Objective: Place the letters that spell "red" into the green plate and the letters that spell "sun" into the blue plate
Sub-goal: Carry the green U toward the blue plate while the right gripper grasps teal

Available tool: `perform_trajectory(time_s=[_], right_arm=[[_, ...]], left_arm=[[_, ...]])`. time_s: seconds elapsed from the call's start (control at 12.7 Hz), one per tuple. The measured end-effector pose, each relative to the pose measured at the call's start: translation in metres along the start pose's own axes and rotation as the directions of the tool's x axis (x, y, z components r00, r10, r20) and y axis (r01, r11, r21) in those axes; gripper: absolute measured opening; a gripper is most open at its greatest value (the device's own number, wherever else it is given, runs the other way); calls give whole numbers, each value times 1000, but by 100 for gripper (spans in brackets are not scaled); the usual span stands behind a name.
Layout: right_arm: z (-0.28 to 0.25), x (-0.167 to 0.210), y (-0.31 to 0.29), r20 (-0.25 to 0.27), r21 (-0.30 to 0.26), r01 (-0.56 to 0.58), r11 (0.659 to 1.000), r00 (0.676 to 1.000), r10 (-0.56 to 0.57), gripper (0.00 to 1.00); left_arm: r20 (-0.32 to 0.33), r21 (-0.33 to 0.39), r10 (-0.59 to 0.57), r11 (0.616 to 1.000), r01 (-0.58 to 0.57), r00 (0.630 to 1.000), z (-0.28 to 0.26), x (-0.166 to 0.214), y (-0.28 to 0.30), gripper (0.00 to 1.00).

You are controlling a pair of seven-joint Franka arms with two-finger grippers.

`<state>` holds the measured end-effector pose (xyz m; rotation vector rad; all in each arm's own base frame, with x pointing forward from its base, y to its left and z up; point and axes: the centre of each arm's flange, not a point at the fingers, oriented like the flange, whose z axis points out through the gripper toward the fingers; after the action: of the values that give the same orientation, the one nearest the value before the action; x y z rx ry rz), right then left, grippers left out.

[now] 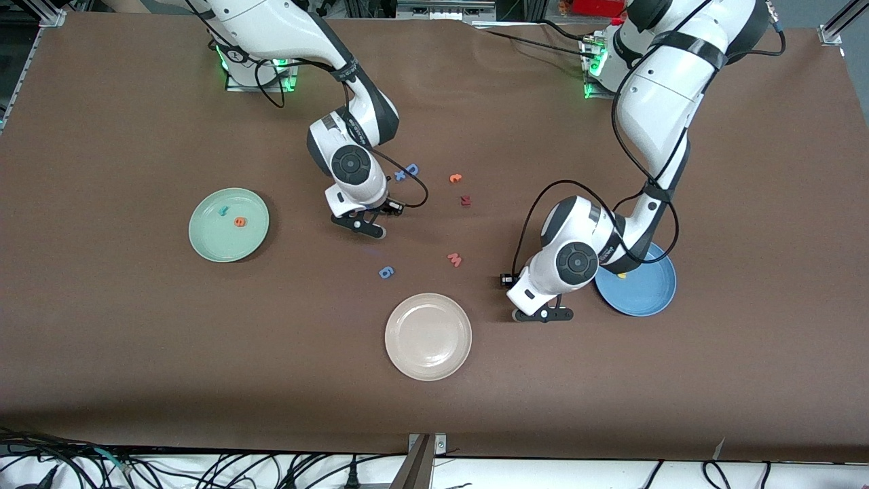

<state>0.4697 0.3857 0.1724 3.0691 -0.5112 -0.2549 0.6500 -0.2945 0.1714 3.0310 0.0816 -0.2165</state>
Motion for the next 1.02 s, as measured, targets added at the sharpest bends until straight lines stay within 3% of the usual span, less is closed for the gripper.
perform_trajectory(time_s=[0.16,0.24,0.31,1.02], right_arm=[[0,0,0,-1,1,0,1000,1000,0,43],[-1,0,-1,-1,2,0,1000,1000,0,43],[-4,0,-1,-2,3,0,1000,1000,0,38],[-8,8,1,-5,4,-1,1000,1000,1,38]], left_arm=[[2,4,0,1000,0,1000,1,0,-2,53],[6,13,-4,1000,4,1000,0,0,-6,44],[8,15,-7,1000,7,1000,-2,1,-8,29],[21,25,-5,1000,5,1000,-9,-3,-9,27]])
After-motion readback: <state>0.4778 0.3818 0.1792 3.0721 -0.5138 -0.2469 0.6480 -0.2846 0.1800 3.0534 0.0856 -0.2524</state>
